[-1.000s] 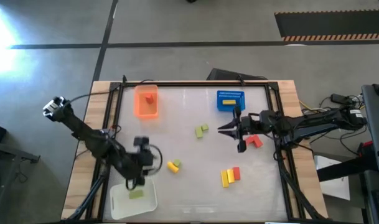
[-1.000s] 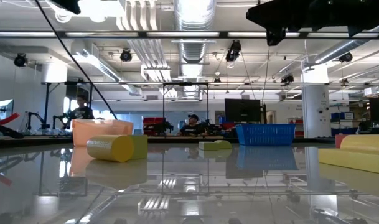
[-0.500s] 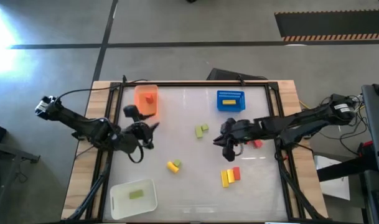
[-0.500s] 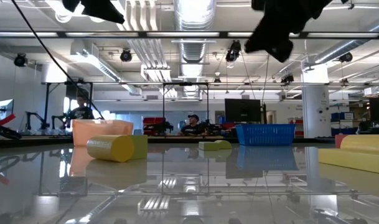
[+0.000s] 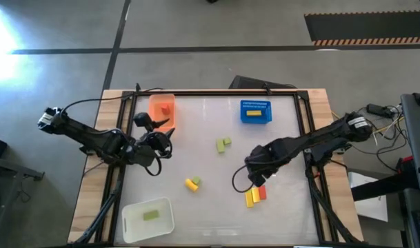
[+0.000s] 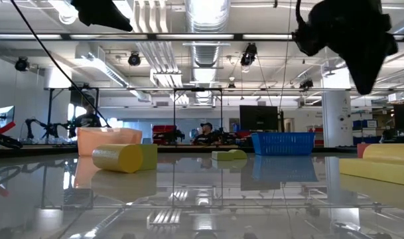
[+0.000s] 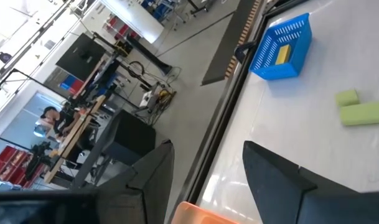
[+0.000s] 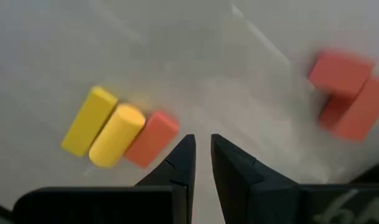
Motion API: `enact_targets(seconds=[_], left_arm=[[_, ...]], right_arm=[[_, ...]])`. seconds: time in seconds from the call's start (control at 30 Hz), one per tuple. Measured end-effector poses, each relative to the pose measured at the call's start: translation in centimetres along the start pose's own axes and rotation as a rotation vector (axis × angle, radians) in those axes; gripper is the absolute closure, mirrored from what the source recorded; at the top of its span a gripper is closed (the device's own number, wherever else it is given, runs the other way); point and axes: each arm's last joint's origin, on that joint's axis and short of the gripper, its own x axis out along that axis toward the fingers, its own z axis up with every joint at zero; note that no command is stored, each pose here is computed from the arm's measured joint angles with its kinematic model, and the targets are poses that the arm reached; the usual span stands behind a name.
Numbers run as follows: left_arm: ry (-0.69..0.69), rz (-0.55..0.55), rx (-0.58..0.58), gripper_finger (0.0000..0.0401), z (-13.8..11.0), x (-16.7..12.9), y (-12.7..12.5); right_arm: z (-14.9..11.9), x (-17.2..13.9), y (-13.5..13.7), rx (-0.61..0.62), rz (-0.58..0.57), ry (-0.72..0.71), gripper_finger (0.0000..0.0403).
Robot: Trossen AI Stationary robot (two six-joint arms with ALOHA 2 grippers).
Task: Sort & place blocks by color
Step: Put the orange wooden block into the orange bin
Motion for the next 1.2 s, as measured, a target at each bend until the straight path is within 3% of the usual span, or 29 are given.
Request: enact_targets(seconds=[0.2,0.33,0.63,0.87,1.2], left_arm=[[0.011,-0.001,0.025,0.0226,-0.6,0.2,-0.6],[0.019,-0.003,0.041,0.0226,-1.1,0.3,-0.9],[0.02,-0.003,0.045,0.0226,-1.2,0.4,-1.0],[0.018,-0.002,0.039,0.0226,-1.1,0.4,-0.9],[0.017,-0.002,0.042,0.0226,-1.1,0.3,-0.9]], right_arm=[[-1.4,2.4,1.1,0.072,0.003,0.044,0.0391],[-2.4,3.3,1.5,0.109,-0.005,0.045,0.0386],[-4.2,4.6,1.6,0.237,-0.009,0.049,0.0289],[-4.8,5.8,1.5,0.256,0.006,0.039,0.0214],[-4.7,7.6,0.3,0.309,-0.034,-0.039,0.0174]])
